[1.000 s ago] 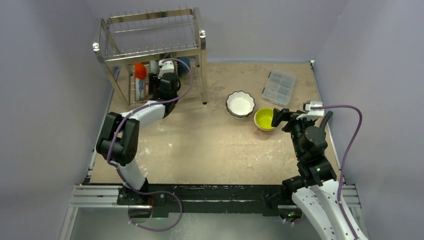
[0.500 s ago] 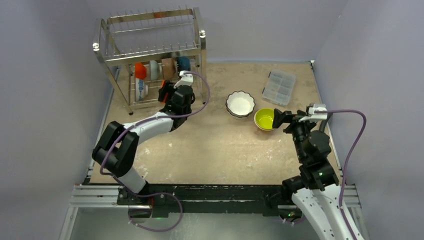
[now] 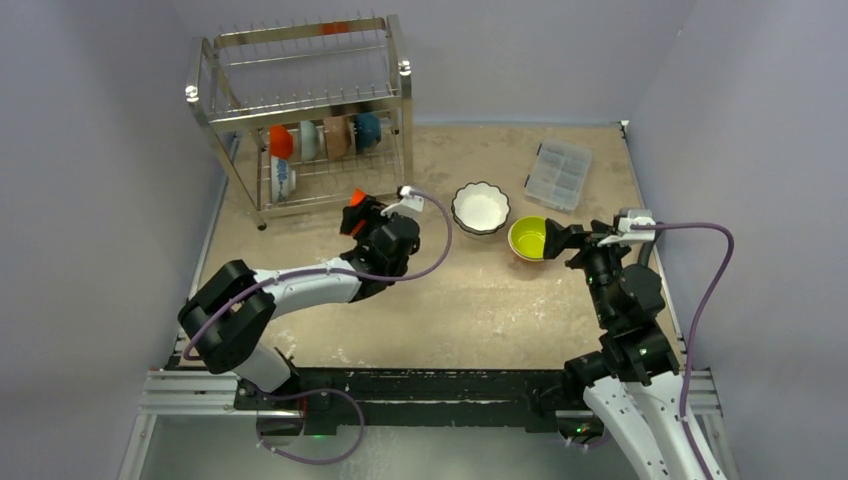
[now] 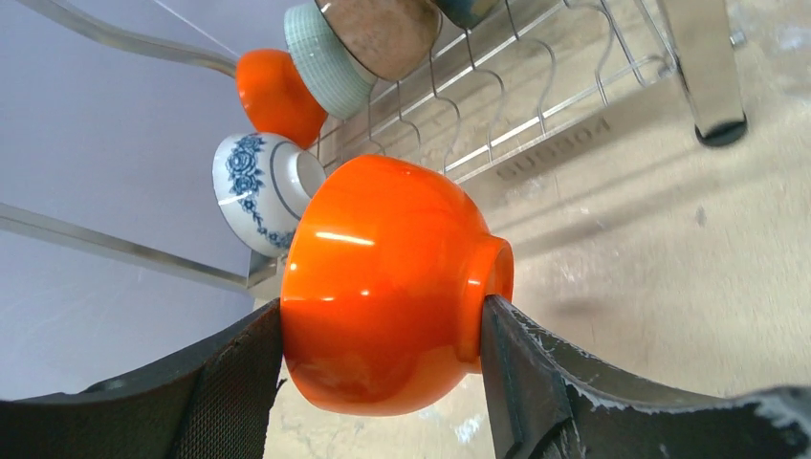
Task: Unload the bowls from the dish rack
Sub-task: Place the bowl with the bowl.
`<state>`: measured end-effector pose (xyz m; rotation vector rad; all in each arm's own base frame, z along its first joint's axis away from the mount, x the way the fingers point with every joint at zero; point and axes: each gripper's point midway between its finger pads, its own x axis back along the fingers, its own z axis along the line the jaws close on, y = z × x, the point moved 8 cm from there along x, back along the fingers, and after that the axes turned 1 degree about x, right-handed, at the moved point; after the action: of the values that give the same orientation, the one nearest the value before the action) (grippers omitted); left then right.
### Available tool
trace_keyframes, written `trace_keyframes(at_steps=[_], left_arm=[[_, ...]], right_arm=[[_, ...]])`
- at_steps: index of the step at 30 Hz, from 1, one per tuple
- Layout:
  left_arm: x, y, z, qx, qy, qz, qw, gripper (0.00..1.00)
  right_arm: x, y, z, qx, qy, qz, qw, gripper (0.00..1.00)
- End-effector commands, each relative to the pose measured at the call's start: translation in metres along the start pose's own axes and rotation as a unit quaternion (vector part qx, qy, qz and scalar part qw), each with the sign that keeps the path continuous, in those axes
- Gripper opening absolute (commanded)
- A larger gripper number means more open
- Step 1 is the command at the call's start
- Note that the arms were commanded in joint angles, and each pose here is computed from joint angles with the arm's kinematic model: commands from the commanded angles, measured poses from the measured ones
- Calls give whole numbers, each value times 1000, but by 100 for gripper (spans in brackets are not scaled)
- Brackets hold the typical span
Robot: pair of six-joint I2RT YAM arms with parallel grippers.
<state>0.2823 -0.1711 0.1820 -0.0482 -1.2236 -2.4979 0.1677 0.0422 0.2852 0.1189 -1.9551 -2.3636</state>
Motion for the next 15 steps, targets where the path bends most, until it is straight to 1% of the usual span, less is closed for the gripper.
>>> trace_keyframes(at_steps=[1, 9, 15], left_arm=[[25, 1, 5, -16, 21, -11, 1000, 0], [67, -27, -25, -97, 1, -46, 994, 0], [91, -39, -41, -130, -19, -84, 988, 0]], right_arm=[[2, 13, 7, -13, 21, -19, 1000, 99], [-4, 17, 12, -13, 31, -1, 999, 99], [-12, 18, 16, -12, 33, 29, 999, 99]])
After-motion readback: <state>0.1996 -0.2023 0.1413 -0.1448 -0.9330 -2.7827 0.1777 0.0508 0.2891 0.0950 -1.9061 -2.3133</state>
